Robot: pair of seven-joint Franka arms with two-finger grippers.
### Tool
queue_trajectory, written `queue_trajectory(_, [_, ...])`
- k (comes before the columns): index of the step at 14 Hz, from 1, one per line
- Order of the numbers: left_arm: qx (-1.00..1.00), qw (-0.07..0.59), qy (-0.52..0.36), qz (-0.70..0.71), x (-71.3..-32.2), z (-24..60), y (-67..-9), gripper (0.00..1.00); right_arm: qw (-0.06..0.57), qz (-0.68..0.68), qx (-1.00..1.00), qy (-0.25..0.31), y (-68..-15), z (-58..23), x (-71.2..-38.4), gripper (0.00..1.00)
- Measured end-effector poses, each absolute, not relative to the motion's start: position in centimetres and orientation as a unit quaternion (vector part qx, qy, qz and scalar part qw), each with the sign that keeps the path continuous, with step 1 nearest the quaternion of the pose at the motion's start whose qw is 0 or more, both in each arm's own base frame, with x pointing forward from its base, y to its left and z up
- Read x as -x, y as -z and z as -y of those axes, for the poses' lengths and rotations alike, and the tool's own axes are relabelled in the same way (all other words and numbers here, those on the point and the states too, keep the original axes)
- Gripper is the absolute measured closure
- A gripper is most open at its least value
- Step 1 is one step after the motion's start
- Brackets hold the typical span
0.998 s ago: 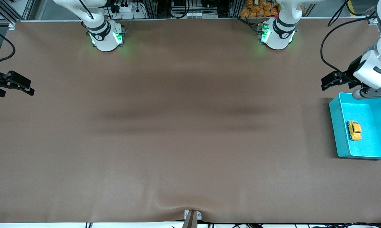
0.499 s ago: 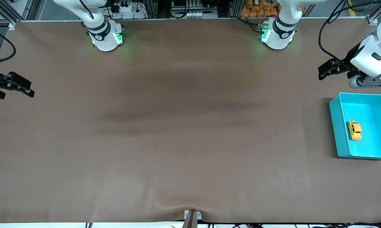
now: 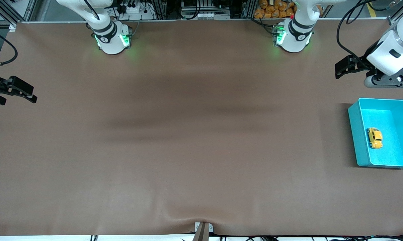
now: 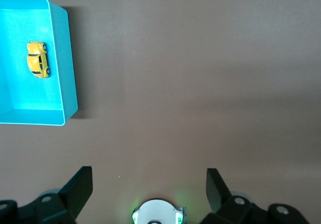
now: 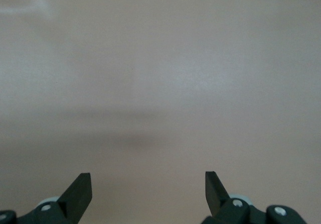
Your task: Wind and store yellow beetle car
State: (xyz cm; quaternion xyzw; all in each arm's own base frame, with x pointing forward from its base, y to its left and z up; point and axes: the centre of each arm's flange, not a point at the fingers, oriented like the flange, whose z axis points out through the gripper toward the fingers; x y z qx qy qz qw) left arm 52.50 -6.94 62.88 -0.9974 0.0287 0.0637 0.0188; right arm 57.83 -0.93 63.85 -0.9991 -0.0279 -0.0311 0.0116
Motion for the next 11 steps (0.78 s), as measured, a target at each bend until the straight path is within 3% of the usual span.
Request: queue_trajectory(11, [0.998, 0.01, -0.051, -0.017, -52.5, 5.0, -64.9, 0.0, 0.012, 0.031, 0.999, 0.031, -63.9, 0.5, -57.8, 0.0])
